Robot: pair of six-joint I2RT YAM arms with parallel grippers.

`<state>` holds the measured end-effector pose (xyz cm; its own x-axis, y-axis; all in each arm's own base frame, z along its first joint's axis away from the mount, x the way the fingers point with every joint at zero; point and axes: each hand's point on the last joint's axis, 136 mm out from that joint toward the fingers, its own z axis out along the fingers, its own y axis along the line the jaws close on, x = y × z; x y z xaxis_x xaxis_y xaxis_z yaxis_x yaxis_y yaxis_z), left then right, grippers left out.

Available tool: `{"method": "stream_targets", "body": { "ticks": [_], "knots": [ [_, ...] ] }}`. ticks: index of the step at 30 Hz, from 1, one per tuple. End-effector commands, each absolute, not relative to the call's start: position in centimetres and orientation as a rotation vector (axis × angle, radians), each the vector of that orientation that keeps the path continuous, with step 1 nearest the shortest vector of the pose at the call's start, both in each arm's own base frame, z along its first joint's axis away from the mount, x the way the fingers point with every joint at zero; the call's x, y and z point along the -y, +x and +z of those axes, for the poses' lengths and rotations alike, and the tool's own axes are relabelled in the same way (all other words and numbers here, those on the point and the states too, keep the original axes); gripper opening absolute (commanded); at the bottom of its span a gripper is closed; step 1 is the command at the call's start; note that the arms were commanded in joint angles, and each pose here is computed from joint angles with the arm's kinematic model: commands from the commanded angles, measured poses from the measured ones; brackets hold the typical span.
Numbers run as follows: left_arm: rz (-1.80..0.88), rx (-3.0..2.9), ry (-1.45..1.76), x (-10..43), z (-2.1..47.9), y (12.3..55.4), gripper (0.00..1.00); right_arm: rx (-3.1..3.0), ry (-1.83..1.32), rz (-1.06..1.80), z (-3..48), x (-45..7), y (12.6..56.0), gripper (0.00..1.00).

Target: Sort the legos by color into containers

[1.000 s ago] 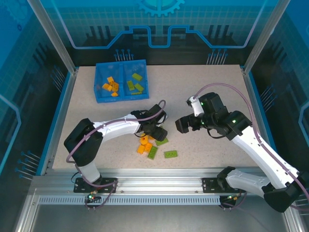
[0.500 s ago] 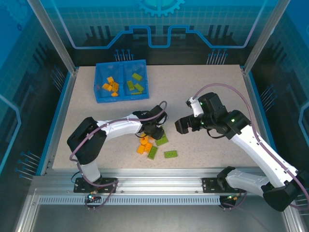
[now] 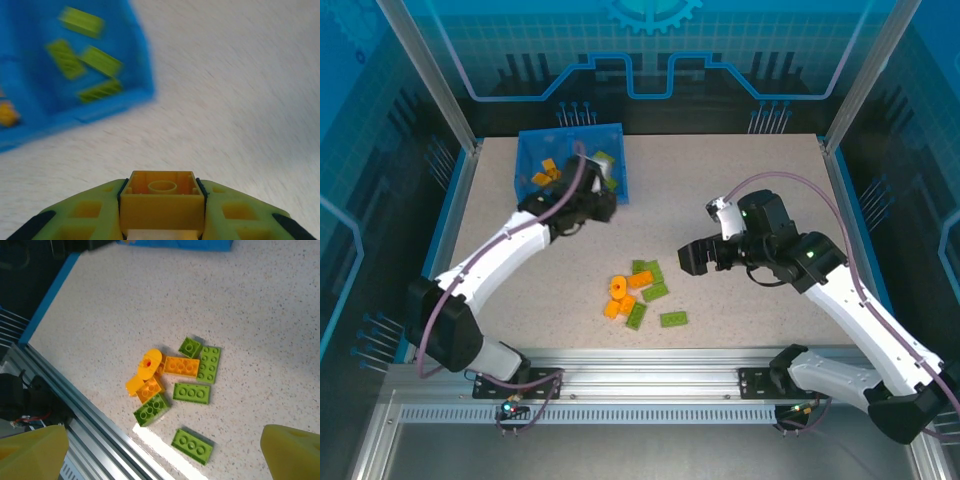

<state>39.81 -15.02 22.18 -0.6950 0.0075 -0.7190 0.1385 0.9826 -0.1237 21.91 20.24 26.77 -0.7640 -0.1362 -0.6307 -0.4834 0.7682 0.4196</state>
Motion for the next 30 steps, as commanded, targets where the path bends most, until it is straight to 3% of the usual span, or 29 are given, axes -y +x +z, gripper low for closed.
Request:
{"method": "stream_targets", "body": {
  "ticks": [1,7,12,15,20,26,30],
  "knots": [
    [-0.07,-2.308,-0.13,8.7,22.8,42.7,0.23,-2.351,-0.396,0.809,27.4,-20.0,22.1,1.0],
    [0.032,-2.286,-0.459,0.4,20.4,48.6,0.23,-2.358,-0.346,0.793,27.3,-19.2,21.8,1.0],
    [0.061,-2.363,-0.596,-2.2,16.5,52.5,0.25,-2.35,-0.321,0.779,27.8,-18.5,21.3,1.0],
    [0.087,-2.408,-0.628,-2.6,15.0,53.5,0.32,-2.343,-0.304,0.78,28.1,-18.1,20.9,1.0],
    [0.049,-2.433,-0.666,-2.1,13.7,53.5,0.47,-2.338,-0.286,0.792,28.2,-17.9,20.6,1.0],
    [0.01,-2.377,-0.67,-2.0,16.6,52.3,0.51,-2.343,-0.285,0.793,28.0,-18.2,21.0,1.0],
    [-0.163,-2.298,-0.685,-0.2,20.7,49.5,0.52,-2.359,-0.277,0.797,27.4,-18.8,21.8,1.0]
  ]
}}
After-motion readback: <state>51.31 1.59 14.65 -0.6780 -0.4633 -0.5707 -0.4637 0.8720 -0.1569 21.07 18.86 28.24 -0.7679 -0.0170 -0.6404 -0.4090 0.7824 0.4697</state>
